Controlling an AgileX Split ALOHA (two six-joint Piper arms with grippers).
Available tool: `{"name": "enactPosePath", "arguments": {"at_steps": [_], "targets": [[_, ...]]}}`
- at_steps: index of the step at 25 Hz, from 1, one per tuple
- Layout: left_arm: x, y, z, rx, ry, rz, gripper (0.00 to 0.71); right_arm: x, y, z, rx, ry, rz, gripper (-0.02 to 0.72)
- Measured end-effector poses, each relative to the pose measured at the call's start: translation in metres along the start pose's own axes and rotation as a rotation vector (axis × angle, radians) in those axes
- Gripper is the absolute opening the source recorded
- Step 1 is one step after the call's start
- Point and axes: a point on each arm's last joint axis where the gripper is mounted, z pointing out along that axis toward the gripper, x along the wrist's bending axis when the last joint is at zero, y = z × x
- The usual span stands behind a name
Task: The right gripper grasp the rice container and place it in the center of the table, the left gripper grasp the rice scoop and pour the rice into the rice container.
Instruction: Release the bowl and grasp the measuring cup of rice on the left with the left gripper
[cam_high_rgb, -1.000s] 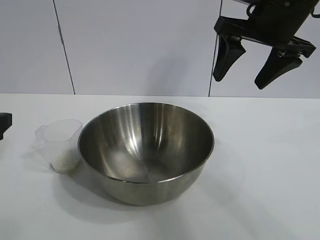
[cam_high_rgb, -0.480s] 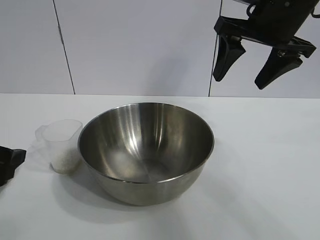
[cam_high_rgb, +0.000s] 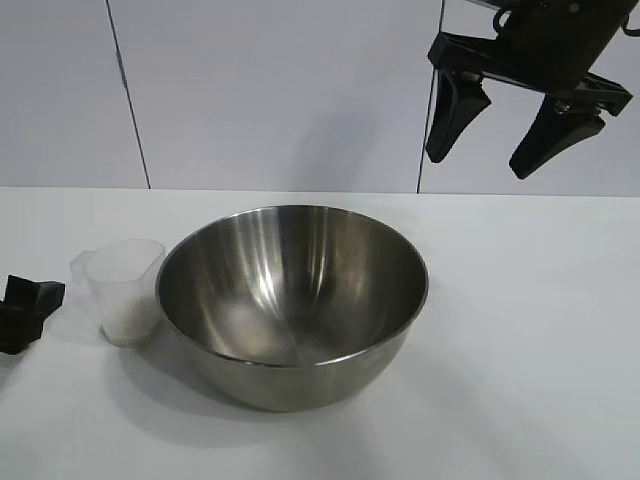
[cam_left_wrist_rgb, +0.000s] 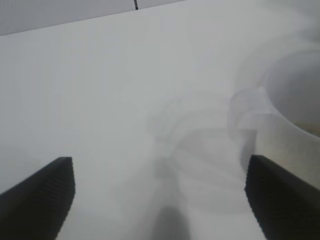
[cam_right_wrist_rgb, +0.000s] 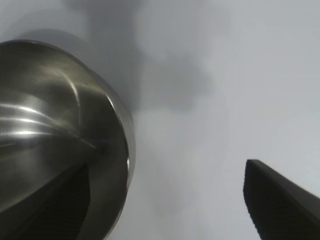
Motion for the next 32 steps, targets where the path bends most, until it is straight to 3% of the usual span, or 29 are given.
{"name": "enactPosePath", "arguments": {"at_steps": [8,17,32], "targets": [[0.001,0.008,0.010,-0.038,0.007,0.006,0.663,0.000,0.000,0.000,0.000,0.000,0.001,0.581],[-0.005,-0.009,0.015,0.028,-0.033,0.020,0.663,0.000,0.000,0.000,0.003,0.000,0.004,0.581],[-0.005,0.005,0.031,-0.042,-0.045,0.021,0.663,0.000,0.000,0.000,0.002,0.000,0.010,0.581]]}}
